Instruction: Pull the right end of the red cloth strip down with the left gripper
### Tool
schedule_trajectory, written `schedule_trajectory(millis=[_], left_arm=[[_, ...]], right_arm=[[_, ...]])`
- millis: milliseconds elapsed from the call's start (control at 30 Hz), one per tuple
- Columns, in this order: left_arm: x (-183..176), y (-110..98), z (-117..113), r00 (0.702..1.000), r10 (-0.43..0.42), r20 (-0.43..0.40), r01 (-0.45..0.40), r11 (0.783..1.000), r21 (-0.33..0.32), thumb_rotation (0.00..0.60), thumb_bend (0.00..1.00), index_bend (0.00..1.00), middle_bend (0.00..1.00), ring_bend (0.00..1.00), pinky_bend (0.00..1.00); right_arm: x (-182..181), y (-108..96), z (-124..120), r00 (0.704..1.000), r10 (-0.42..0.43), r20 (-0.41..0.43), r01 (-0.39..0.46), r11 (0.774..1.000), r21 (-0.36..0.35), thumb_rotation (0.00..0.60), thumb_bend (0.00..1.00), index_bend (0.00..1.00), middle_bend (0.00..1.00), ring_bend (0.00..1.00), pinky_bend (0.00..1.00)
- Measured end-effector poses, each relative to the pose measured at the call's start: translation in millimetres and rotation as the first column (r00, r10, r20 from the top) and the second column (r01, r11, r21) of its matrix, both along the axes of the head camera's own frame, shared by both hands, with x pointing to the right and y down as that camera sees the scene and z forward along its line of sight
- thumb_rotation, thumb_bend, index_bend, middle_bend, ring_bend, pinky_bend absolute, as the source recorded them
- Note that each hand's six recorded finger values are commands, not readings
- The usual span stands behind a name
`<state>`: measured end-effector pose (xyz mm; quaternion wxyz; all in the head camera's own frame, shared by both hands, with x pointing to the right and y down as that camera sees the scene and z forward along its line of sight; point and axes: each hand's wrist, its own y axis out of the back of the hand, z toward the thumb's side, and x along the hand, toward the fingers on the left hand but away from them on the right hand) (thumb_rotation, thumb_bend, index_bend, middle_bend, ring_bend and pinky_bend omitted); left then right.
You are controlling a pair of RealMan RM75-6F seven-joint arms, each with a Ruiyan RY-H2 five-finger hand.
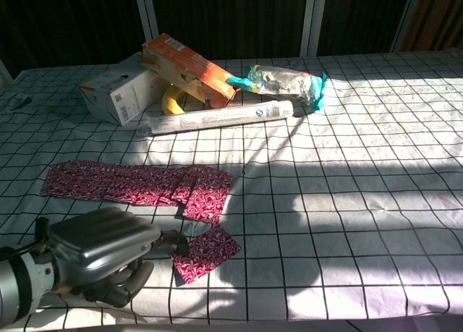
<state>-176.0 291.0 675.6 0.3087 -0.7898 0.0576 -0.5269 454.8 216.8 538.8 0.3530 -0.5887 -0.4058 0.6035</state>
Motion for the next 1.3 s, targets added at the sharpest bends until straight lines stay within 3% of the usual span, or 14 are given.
schedule_trajectory(millis=[333, 600, 1300], left_arm=[[1.7, -26.4, -8.1, 0.988, -0.118, -0.098, 0.124, 0.991, 0.051, 0.6, 0.92, 0.13, 1.0, 1.0, 1.0], [1.6, -39.5, 15.1, 0.985, -0.159, -0.06, 0.161, 0.987, 0.024, 0.6, 0.95, 0.04, 1.0, 1.0, 1.0], [19.3, -43.3, 41.2, 0.993, -0.112, 0.023, 0.112, 0.993, -0.018, 0.6, 1.0, 0.12, 1.0, 1.0, 1.0]], right_arm=[[-0.2, 0.4, -0.7, 1.0, 0.001, 0.002, -0.001, 1.0, 0.003, 0.6, 0.26, 0.0, 0.0, 0.0, 0.03], [1.5, -0.2, -2.0, 1.0, 0.006, 0.005, -0.006, 1.0, 0.005, 0.6, 0.26, 0.0, 0.0, 0.0, 0.03], [7.3, -0.6, -5.2, 1.0, 0.026, 0.003, -0.026, 1.0, 0.015, 0.6, 0.26, 0.0, 0.0, 0.0, 0.03]])
